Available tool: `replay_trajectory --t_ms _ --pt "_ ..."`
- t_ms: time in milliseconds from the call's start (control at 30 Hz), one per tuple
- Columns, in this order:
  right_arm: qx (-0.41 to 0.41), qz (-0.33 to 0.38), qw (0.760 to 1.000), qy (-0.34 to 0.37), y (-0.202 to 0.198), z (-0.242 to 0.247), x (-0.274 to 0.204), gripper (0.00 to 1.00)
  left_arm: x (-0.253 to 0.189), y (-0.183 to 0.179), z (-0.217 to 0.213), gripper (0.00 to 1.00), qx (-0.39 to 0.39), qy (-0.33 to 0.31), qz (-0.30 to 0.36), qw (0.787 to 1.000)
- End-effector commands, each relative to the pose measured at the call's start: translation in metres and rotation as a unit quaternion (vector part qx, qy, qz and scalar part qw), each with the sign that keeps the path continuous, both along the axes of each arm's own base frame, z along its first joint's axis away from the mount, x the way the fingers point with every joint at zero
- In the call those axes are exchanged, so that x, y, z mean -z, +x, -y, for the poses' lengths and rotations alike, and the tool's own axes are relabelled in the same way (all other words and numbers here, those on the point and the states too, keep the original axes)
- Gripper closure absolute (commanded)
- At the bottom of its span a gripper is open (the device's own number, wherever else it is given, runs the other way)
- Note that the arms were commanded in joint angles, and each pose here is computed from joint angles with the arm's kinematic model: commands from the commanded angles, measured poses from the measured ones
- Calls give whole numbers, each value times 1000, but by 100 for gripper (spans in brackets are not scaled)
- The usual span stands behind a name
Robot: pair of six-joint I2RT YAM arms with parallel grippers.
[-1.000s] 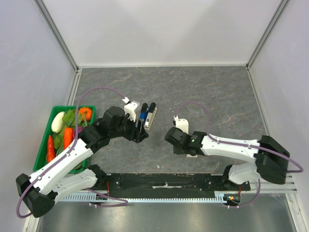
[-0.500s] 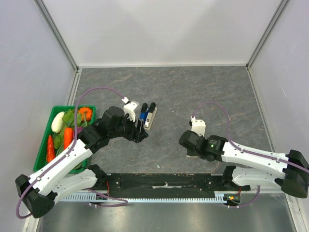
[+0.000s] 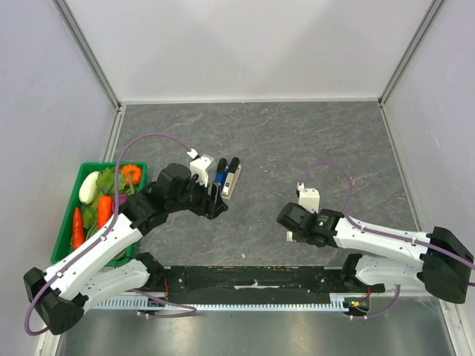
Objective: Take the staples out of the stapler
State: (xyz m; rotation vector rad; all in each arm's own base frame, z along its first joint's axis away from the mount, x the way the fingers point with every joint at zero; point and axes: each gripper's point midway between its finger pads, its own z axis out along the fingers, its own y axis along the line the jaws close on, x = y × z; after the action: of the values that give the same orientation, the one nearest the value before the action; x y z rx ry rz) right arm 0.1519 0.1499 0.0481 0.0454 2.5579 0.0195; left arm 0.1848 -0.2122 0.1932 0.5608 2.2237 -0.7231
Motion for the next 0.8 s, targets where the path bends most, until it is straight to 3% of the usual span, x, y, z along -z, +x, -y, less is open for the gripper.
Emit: replay_trajectory --t_ms 0,500,767 --pt "6 8 1000 6 7 -4 6 85 -5 3 3 29 -7 -15 4 1000" --pt "3 -5 1000 3 6 -4 14 81 -5 1 4 29 -3 -17 4 1000" --pt "3 -6 1000 5 5 -5 14 62 -6 0 5 29 -1 -18 4 1000"
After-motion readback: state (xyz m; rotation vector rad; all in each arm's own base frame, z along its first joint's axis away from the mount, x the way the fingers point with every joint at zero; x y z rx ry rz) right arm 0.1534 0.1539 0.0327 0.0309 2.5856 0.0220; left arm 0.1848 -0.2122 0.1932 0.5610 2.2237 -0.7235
